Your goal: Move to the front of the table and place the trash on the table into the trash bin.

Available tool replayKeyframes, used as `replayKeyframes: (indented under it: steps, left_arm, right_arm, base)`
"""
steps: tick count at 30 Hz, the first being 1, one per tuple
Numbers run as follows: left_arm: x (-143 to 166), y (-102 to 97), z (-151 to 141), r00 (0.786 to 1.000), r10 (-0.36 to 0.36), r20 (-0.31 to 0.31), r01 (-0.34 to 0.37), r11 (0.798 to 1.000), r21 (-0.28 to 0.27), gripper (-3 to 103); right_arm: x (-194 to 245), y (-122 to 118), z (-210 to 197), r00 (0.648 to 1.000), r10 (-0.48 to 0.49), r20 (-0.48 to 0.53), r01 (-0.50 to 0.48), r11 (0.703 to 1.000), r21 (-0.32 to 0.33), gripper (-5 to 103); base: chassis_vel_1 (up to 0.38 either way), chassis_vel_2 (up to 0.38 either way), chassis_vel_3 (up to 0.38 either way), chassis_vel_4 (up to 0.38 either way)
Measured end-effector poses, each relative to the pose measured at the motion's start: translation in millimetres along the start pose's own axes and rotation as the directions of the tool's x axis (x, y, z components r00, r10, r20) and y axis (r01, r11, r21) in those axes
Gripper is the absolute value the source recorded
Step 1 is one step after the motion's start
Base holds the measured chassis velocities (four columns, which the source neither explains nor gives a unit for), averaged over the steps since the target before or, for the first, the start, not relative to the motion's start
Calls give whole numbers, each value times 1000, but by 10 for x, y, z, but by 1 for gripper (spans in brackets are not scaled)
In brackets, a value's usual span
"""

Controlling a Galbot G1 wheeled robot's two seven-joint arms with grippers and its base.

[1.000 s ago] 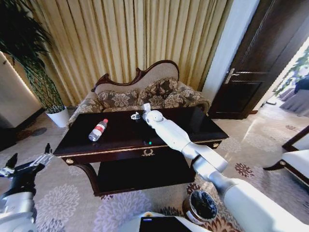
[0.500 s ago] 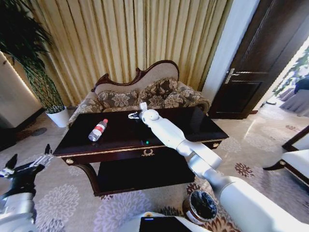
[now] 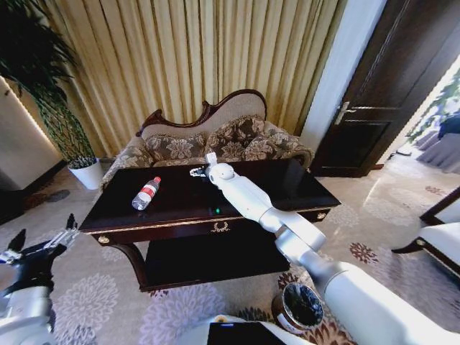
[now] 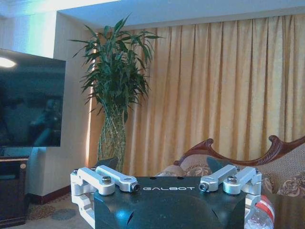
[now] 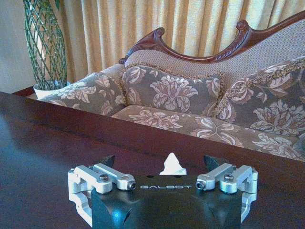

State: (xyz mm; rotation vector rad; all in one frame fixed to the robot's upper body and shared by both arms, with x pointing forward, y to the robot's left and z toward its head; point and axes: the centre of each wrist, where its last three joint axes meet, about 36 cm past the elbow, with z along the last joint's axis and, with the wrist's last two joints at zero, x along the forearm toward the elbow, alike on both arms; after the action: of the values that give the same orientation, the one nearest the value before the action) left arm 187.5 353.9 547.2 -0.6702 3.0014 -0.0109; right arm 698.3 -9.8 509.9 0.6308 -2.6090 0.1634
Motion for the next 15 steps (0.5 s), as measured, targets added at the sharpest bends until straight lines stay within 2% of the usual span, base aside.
replayKeyframes:
  steps: [15]
  left_arm:
    - [18, 4, 11, 1000, -7, -2, 7, 1000, 5, 100]
  right_arm:
    - [-37, 35, 113, 1000, 3, -15, -3, 1000, 6, 100]
  base:
    - [0, 0, 0, 0]
